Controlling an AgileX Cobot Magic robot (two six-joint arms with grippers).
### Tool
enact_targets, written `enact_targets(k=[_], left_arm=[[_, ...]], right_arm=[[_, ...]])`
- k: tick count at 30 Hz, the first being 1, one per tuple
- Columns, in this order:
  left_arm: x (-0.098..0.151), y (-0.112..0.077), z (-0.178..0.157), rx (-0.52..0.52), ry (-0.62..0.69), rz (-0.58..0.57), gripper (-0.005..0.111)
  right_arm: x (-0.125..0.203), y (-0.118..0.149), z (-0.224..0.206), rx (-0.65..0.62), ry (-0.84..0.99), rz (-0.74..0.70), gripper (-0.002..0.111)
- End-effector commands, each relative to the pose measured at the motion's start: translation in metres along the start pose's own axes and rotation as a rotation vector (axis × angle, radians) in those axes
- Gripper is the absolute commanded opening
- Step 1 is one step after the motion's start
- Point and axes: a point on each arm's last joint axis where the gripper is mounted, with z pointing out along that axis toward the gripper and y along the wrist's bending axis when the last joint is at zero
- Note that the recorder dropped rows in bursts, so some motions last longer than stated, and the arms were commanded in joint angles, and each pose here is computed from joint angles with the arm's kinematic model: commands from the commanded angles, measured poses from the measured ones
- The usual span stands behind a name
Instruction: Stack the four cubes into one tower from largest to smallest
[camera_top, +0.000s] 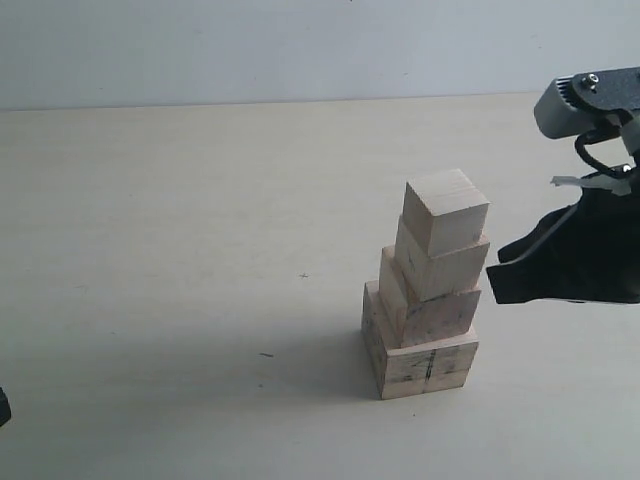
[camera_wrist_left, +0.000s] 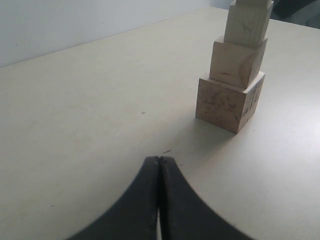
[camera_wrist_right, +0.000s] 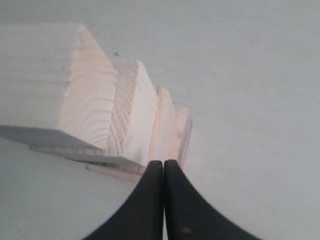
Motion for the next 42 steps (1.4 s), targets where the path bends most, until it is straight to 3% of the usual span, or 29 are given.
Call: enact_targets(k=[1,42], left_arm=[[0.0002,0.0002,-0.0001,-0.003,-0.009,0.003,0.000],[0.0002,0.0002,-0.0001,-0.003,-0.009,0.003,0.000]], right_arm=[[0.0054,-0.0028,0.0052,0.008,-0.008,-0.010,0.000],[0.0079,-0.0002,0.0081,-0.027,-0.009,-0.033,0.000]])
